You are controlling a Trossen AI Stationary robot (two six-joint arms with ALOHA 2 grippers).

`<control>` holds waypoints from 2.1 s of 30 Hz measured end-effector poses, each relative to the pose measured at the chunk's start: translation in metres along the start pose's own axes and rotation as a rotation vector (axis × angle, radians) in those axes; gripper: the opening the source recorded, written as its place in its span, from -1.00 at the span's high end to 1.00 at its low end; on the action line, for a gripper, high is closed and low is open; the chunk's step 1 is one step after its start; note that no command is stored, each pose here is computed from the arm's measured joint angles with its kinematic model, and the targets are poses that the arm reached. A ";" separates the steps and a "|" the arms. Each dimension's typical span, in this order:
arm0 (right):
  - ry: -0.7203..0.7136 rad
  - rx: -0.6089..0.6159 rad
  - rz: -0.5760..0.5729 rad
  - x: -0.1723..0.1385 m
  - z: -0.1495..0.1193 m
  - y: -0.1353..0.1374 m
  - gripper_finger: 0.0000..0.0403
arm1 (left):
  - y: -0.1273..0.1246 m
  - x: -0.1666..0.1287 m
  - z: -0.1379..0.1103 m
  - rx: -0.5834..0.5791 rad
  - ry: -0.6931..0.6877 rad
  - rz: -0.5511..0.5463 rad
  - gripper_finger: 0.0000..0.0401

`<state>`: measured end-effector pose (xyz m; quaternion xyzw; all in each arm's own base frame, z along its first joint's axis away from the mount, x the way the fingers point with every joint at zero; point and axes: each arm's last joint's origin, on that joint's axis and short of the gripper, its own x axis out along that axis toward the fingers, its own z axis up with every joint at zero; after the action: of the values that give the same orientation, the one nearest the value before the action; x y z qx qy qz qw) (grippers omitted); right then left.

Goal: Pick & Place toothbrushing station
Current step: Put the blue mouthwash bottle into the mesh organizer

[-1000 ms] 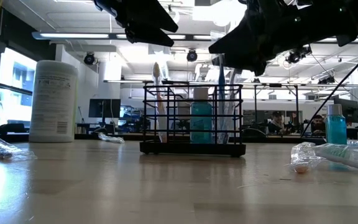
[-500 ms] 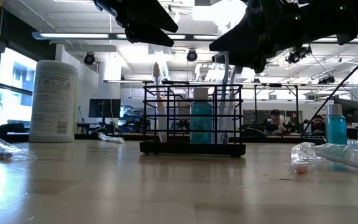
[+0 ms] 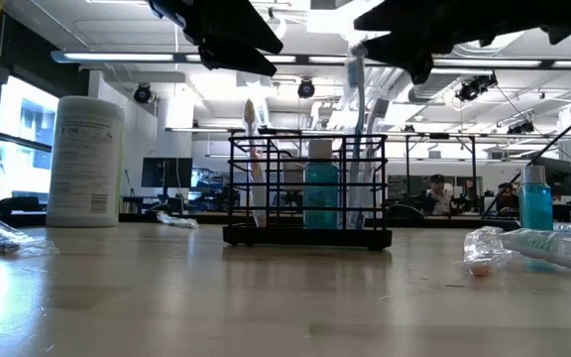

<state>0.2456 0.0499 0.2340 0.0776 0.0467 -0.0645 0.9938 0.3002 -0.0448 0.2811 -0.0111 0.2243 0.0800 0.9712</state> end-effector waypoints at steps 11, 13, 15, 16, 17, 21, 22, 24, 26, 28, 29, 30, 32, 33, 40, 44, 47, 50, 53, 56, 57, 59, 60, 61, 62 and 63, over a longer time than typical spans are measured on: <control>0.199 -0.105 0.163 -0.055 0.012 0.019 0.01 | 0.001 0.000 -0.005 0.017 0.052 0.007 -0.48; 0.300 -0.066 0.112 -0.063 0.014 0.018 0.01 | 0.001 0.000 -0.005 0.016 0.051 0.007 -0.48; 0.404 -0.034 0.055 -0.071 0.017 0.017 0.01 | 0.001 0.000 -0.005 0.017 0.052 0.007 -0.48; 0.455 -0.016 0.025 -0.075 0.019 0.016 0.01 | 0.001 0.000 -0.005 0.018 0.052 0.007 -0.48; 0.498 0.005 -0.008 -0.078 0.022 0.015 0.01 | 0.001 0.000 -0.005 0.017 0.051 0.007 -0.48; 0.616 0.114 -0.151 -0.085 0.032 0.009 0.01 | 0.001 0.000 -0.005 0.020 0.050 0.007 -0.48; 0.644 0.138 -0.192 -0.086 0.032 0.006 0.01 | 0.001 0.000 -0.005 0.019 0.049 0.007 -0.48; 0.691 0.205 -0.283 -0.089 0.032 0.000 0.01 | 0.001 0.000 -0.005 0.019 0.048 0.007 -0.48; 0.739 0.262 -0.385 -0.091 0.031 -0.009 0.01 | 0.001 0.000 -0.005 0.019 0.047 0.006 -0.48; 0.782 0.307 -0.477 -0.093 0.028 -0.017 0.01 | 0.001 0.000 -0.004 0.017 0.047 0.006 -0.48; 0.802 0.330 -0.518 -0.095 0.027 -0.021 0.01 | 0.001 0.000 -0.004 0.016 0.046 0.006 -0.48; 0.823 0.348 -0.557 -0.096 0.026 -0.025 0.01 | 0.001 0.000 -0.004 0.015 0.045 0.006 -0.48; 0.840 0.380 -0.626 -0.096 0.025 -0.032 0.01 | 0.001 0.000 -0.004 0.015 0.045 0.005 -0.48; 0.847 0.391 -0.654 -0.096 0.024 -0.034 0.01 | 0.001 0.000 -0.004 0.014 0.045 0.003 -0.48; 0.939 0.468 -0.726 -0.085 0.017 -0.045 0.01 | 0.001 0.000 -0.006 -0.004 0.059 0.005 -0.48; 1.013 0.487 -0.750 -0.077 0.010 -0.047 0.01 | 0.001 0.000 -0.007 -0.007 0.074 0.008 -0.48; 1.067 0.499 -0.775 -0.070 0.004 -0.048 0.01 | 0.001 0.000 -0.008 -0.012 0.083 0.009 -0.48; 1.113 0.510 -0.792 -0.065 -0.001 -0.049 0.01 | 0.001 0.000 -0.009 -0.018 0.095 0.010 -0.48; 1.140 0.511 -0.815 -0.062 -0.005 -0.051 0.01 | 0.001 -0.001 -0.010 -0.017 0.099 0.009 -0.48; 1.156 0.511 -0.839 -0.060 -0.007 -0.053 0.01 | 0.001 -0.001 -0.010 -0.018 0.099 0.005 -0.48; 1.156 0.515 -0.844 -0.060 -0.007 -0.054 0.01 | 0.001 -0.001 -0.010 -0.018 0.099 0.005 -0.48; 1.154 0.523 -0.852 -0.060 -0.007 -0.055 0.01 | 0.001 -0.001 -0.010 -0.018 0.098 0.005 -0.48; 1.153 0.525 -0.857 -0.060 -0.007 -0.056 0.01 | 0.001 0.000 -0.010 -0.018 0.099 0.005 -0.48; 1.149 0.528 -0.866 -0.060 -0.007 -0.056 0.01 | 0.001 -0.001 -0.010 -0.018 0.099 0.005 -0.48; 1.146 0.532 -0.876 -0.061 -0.007 -0.056 0.01 | 0.001 -0.001 -0.010 -0.018 0.099 0.005 -0.48; 1.148 0.533 -0.885 -0.061 -0.007 -0.056 0.01 | 0.001 -0.001 -0.010 -0.018 0.099 0.005 -0.48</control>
<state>0.1769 0.0039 0.2252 0.3096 0.5645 -0.4144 0.6433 0.2954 -0.0442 0.2727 -0.0231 0.2715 0.0837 0.9585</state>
